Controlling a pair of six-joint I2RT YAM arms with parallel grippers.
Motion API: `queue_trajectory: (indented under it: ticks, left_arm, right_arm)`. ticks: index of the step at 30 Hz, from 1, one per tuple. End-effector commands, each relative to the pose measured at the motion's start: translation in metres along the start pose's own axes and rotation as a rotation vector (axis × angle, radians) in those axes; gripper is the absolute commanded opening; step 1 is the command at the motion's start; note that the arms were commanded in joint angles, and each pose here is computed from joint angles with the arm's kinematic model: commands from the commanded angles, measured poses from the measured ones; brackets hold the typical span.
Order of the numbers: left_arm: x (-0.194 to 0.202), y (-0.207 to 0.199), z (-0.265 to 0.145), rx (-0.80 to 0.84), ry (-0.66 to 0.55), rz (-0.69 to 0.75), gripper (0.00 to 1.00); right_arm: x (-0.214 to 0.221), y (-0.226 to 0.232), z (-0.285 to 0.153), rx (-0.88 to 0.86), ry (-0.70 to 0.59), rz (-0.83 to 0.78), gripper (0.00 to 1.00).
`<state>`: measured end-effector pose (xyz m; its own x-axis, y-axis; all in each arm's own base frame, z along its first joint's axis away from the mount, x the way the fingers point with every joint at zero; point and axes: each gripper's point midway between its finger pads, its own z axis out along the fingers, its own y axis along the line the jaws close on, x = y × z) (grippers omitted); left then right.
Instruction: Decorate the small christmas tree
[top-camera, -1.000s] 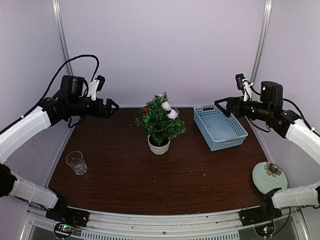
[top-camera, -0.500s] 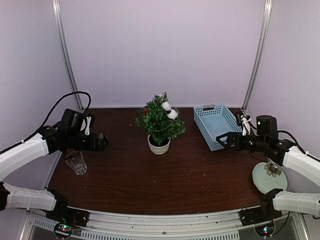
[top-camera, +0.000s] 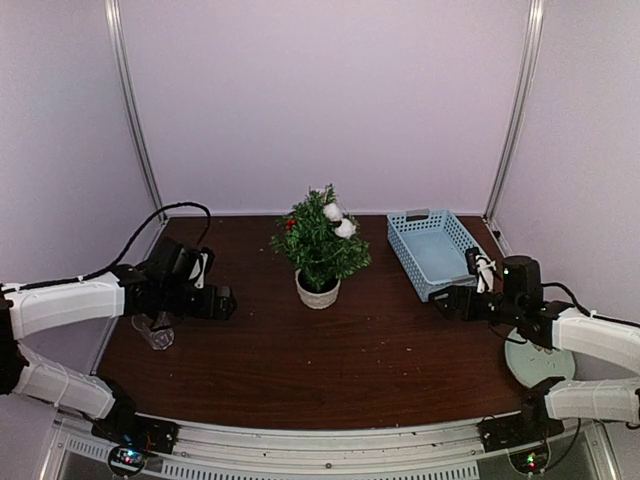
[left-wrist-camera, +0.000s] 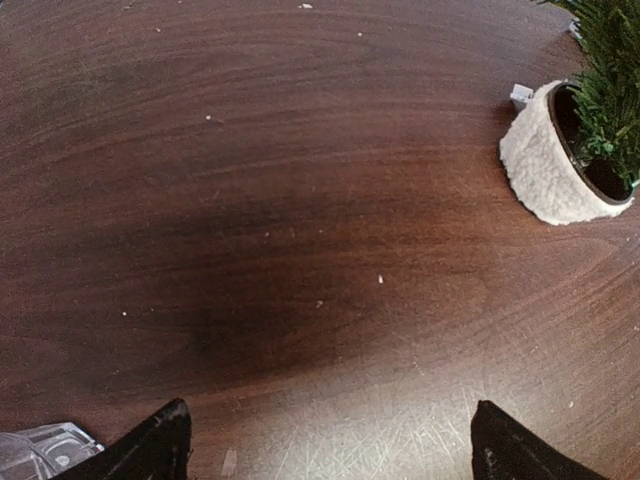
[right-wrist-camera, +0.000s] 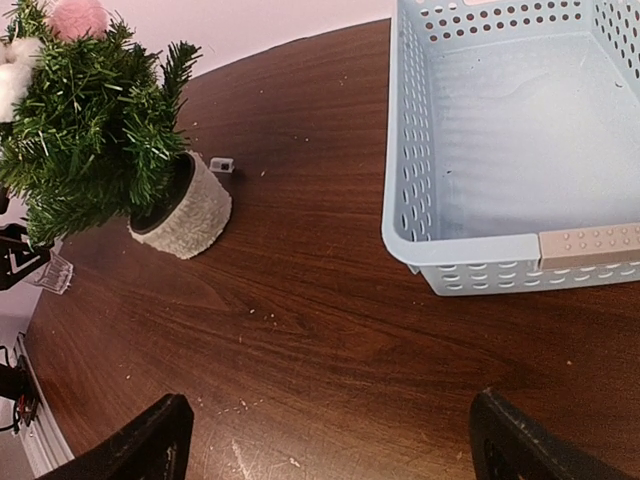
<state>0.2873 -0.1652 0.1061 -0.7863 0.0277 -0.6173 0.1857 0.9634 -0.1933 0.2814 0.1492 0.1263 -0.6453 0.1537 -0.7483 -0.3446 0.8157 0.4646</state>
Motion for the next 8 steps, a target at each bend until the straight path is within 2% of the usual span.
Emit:
queue_trajectory:
  ticks: [1,8]
  left_arm:
    - [-0.0158,-0.007,0.0037,0.03,-0.08,-0.035,0.98]
    - [-0.0154,0.0006,-0.0002,-0.005,-0.094,-0.04,0.97]
  right_arm:
    - [-0.0139,0.0018,0.0037,-0.008,-0.049,-0.016,0.99]
    - [-0.0134,0.0011,0.0059,-0.005,-0.041,-0.03,0.99]
